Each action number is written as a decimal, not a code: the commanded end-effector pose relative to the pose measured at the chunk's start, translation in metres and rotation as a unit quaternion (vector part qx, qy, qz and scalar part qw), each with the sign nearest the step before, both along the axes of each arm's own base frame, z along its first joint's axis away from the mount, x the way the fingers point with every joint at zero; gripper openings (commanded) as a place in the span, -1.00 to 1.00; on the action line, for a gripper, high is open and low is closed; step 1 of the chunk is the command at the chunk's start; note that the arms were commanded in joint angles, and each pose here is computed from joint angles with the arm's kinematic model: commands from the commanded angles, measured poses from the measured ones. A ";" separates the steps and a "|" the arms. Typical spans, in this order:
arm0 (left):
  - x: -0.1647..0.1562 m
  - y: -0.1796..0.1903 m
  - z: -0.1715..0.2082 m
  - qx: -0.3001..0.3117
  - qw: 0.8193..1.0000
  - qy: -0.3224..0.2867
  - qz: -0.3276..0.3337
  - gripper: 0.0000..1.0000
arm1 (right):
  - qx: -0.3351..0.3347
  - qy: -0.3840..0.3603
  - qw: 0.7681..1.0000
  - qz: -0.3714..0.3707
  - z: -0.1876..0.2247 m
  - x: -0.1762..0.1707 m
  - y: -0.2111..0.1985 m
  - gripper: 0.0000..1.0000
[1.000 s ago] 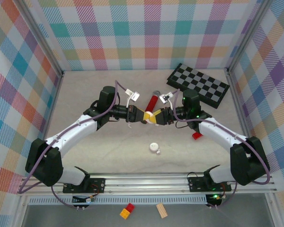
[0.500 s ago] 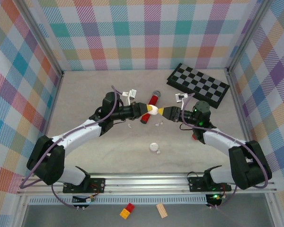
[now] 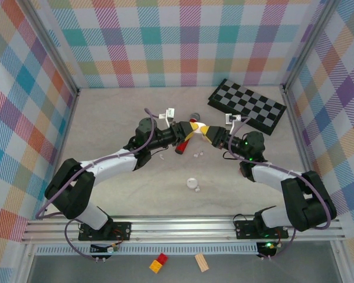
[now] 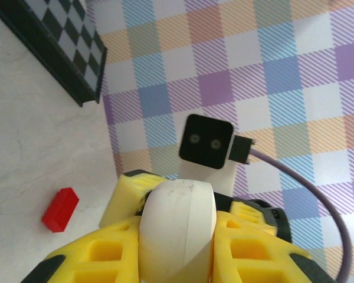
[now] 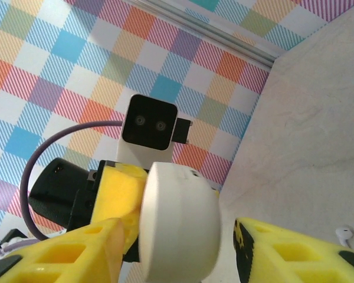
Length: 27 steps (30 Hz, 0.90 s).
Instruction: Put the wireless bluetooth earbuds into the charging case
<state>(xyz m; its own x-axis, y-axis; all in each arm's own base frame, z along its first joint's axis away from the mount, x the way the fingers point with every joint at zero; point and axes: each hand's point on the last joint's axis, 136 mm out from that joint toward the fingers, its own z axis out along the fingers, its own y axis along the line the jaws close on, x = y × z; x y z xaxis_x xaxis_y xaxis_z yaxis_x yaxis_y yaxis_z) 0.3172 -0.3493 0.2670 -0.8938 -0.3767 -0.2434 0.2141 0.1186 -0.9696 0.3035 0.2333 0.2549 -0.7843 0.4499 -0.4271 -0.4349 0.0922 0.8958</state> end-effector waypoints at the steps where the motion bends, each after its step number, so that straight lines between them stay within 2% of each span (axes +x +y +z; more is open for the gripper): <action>1: 0.001 0.000 0.020 -0.038 0.999 -0.029 0.009 -0.67 | 0.019 -0.009 1.000 -0.006 0.005 0.002 -0.001 -0.03; 5: -0.003 -0.004 0.020 -0.041 0.999 -0.030 -0.012 -0.64 | 0.031 -0.009 0.999 -0.006 0.007 0.005 0.000 -0.13; 9: -0.006 -0.003 0.016 -0.039 0.999 -0.025 -0.017 -0.63 | 0.034 -0.007 0.999 -0.009 0.008 0.009 0.000 -0.07; 19: -0.004 0.003 0.008 -0.033 0.999 -0.018 -0.004 -0.62 | 0.033 -0.003 0.999 -0.016 0.007 0.011 -0.002 -0.08; 22: 0.000 0.004 0.004 -0.025 1.000 -0.018 0.002 -0.62 | 0.030 -0.002 1.000 -0.009 0.006 0.008 -0.002 -0.26; 27: 0.004 0.003 0.006 -0.029 0.999 -0.022 0.007 -0.61 | 0.028 0.004 1.000 0.002 0.005 0.004 0.000 -0.32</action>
